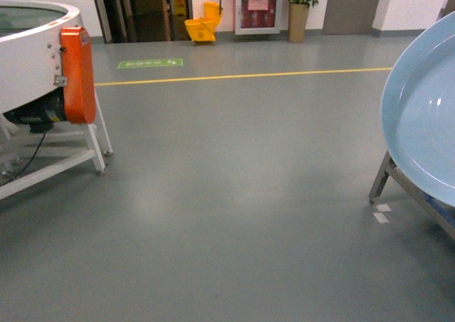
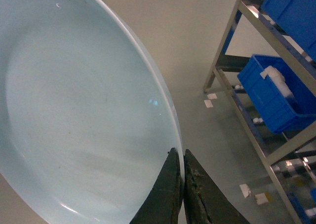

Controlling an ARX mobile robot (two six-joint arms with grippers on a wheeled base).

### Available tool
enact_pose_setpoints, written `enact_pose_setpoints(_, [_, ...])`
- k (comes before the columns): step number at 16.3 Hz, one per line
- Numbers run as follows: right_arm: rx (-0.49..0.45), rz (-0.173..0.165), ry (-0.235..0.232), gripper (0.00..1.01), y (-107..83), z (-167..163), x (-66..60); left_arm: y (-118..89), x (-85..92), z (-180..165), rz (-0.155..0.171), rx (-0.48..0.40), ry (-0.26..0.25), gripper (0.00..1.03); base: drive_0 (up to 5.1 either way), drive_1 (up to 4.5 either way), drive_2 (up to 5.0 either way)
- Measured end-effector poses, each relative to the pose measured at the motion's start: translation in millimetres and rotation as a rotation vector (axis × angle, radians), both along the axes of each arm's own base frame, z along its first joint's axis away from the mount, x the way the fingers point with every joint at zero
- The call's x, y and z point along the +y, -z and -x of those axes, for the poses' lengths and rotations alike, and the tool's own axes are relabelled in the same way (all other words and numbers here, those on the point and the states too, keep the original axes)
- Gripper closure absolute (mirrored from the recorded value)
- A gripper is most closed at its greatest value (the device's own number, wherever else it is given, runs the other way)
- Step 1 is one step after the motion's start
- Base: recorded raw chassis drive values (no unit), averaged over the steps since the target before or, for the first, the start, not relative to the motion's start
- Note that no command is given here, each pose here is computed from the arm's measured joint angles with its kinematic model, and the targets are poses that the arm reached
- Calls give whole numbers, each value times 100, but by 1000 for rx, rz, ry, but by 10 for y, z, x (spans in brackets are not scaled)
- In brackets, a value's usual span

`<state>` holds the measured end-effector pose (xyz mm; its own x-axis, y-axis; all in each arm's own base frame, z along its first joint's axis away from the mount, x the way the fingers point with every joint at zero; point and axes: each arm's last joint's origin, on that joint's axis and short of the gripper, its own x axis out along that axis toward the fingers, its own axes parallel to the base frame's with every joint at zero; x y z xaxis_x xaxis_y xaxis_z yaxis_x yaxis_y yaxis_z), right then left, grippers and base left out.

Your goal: Place blue tray on left shelf second layer neatly

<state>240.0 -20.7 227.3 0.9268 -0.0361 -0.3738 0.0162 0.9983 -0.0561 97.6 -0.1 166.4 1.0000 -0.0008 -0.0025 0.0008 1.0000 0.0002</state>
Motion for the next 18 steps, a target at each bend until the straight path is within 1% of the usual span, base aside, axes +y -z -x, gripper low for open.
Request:
enact_pose_setpoints(1, [0,0,0,99,0,0,0,0,0,0,0,0,0,5,252,-207,-507])
enact_pose_setpoints(9, [2,0,0,99,-1,3,0,-2,0,0,0,-2,0,5,-157,-157,-157])
enact_pose_setpoints(10, [-9,1,0,99,-18,8,1,1,0,0,0,1,0,5,-150,-150,-150])
enact_pose_setpoints(18, [3,-1,-2,99,2,2,1,2,0,0,0,2,0,5,-150,-150,-150])
